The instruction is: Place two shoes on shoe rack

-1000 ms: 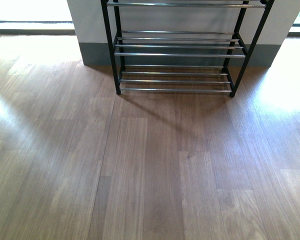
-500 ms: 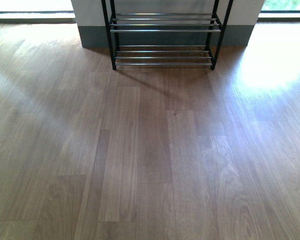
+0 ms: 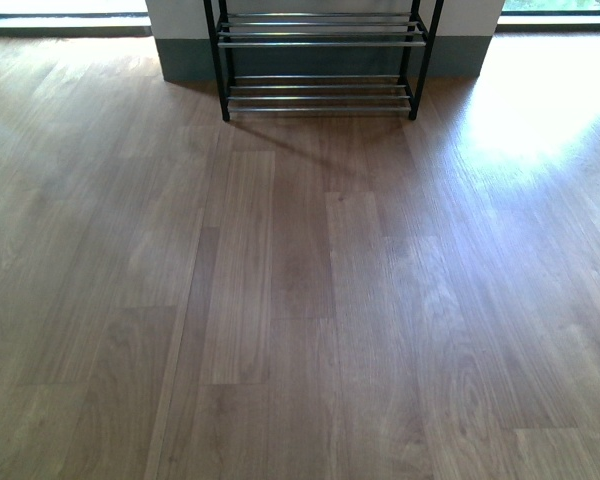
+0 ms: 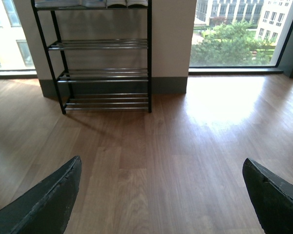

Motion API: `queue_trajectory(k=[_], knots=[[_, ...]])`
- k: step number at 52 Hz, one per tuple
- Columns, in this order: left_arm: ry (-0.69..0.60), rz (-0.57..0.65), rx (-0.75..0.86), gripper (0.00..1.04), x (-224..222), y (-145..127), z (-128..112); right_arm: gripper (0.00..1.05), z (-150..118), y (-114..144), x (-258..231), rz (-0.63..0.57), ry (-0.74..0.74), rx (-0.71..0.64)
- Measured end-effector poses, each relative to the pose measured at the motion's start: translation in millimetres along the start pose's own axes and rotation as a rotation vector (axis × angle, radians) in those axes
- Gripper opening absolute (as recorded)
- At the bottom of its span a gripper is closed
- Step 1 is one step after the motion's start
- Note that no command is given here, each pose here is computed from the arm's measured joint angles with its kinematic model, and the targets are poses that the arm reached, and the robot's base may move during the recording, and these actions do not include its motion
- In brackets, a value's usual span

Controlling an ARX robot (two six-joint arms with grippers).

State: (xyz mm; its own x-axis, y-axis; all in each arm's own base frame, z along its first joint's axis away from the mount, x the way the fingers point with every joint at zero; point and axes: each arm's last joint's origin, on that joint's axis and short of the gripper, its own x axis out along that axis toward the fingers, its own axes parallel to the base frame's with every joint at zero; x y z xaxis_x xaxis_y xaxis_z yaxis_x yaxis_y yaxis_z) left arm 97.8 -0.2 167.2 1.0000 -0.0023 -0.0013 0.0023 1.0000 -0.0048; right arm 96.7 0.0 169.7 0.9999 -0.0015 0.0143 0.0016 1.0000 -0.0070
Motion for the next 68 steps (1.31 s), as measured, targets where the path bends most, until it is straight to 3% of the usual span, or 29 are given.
queue_trajectory(k=[68], knots=[[0.0,0.001,0.0,0.95,0.0,0.0,0.0,0.96,0.1,0.1,-0.1,0.002,-0.001,0.0]])
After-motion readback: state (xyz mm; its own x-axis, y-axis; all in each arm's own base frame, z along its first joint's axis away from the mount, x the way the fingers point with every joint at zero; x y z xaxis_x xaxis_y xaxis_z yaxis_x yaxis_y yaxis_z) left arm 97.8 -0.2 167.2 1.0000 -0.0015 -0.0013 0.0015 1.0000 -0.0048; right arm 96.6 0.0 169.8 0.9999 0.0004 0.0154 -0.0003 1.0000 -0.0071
